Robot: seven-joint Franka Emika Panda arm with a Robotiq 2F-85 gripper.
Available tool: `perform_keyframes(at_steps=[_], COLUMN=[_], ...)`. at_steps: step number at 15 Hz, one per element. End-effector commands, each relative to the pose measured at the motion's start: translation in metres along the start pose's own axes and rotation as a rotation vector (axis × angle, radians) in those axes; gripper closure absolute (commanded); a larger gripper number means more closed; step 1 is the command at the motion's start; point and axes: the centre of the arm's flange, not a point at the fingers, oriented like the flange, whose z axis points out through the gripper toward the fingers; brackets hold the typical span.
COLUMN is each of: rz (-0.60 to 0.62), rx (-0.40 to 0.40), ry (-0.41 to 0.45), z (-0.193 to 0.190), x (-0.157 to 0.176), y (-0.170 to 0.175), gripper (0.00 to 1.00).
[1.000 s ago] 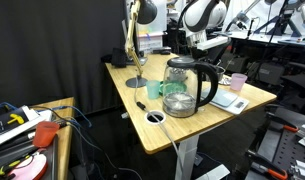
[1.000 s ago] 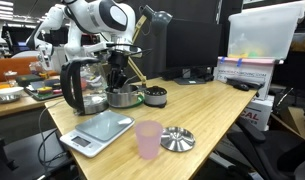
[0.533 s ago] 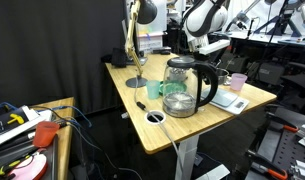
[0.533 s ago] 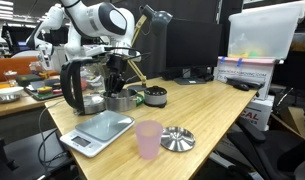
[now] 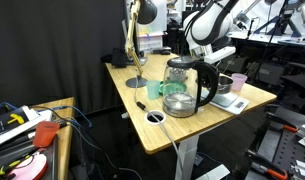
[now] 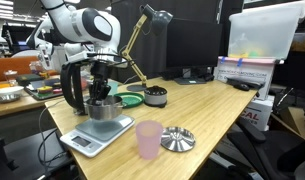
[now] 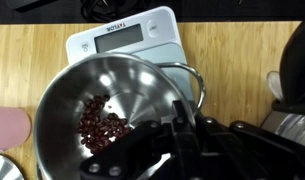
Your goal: Put the silver pot on the scale and then cover it with the silver lid
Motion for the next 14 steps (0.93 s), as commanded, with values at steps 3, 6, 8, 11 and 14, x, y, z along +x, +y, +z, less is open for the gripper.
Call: perform_keyframes(at_steps=[3, 6, 8, 11, 14], rz=[0.022, 0.021, 0.001, -0.009, -0.006], rx=[-0.023, -0.015, -0.003, 0.003, 0.012], ry=[0.005, -0.011, -0.016, -0.009, 0.000], z=[0.010, 0.018, 0.020, 0.019, 0.013], x=[-0.008, 0.000, 0.004, 0.007, 0.007], y=[0.000, 0.005, 0.004, 0.004, 0.005], gripper=[0.98, 0.98, 0.98, 0.60, 0.40])
